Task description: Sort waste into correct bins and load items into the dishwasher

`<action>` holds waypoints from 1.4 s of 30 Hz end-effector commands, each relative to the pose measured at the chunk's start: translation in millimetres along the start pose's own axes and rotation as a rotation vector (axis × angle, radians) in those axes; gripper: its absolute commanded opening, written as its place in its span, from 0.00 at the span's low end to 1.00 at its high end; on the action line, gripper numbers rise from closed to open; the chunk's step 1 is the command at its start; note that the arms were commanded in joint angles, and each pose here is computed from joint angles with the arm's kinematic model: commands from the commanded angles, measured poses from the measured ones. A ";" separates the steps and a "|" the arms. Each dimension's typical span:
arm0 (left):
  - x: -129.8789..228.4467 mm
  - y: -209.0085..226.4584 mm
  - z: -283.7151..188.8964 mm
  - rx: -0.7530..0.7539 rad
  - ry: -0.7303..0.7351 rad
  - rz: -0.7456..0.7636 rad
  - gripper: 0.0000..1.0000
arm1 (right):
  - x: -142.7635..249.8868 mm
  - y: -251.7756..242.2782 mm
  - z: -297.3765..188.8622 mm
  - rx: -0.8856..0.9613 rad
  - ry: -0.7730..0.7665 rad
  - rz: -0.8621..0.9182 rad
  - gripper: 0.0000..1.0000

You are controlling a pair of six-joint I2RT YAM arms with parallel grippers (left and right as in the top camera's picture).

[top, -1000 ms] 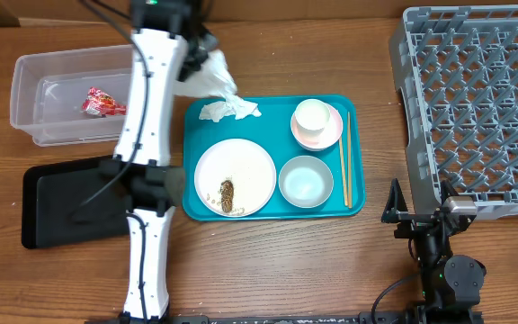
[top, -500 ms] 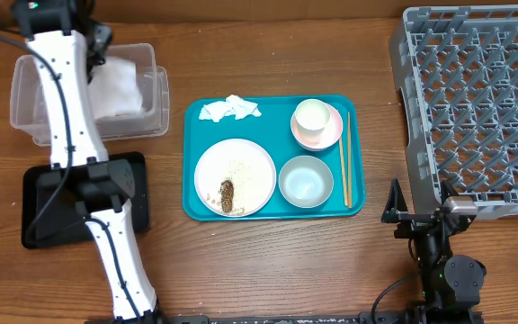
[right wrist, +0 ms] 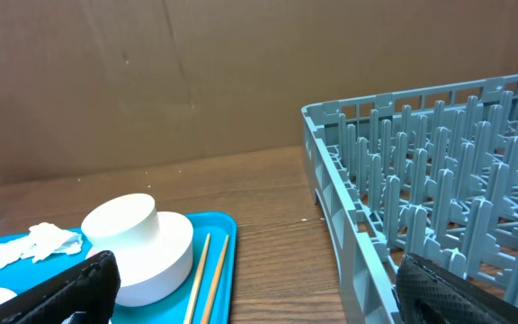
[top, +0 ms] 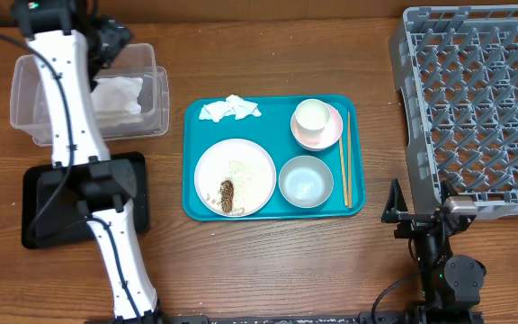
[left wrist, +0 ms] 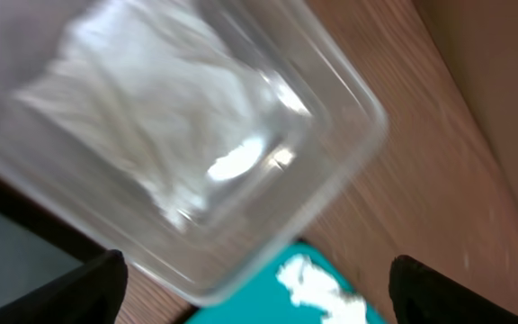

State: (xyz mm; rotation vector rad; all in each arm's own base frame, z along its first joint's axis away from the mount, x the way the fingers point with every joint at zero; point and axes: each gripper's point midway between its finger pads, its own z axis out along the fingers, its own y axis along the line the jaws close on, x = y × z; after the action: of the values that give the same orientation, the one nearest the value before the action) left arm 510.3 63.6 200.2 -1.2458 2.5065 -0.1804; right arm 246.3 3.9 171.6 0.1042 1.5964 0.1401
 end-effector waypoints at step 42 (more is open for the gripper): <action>233.2 -81.3 170.4 -0.210 0.201 0.739 0.66 | 1.6 -2.3 0.2 0.010 -0.005 -0.003 1.00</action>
State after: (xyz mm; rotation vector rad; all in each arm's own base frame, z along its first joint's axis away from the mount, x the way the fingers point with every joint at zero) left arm 501.8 -163.8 14.9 -0.2895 3.0166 0.1487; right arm 246.3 3.9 171.5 0.1042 1.5967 0.1401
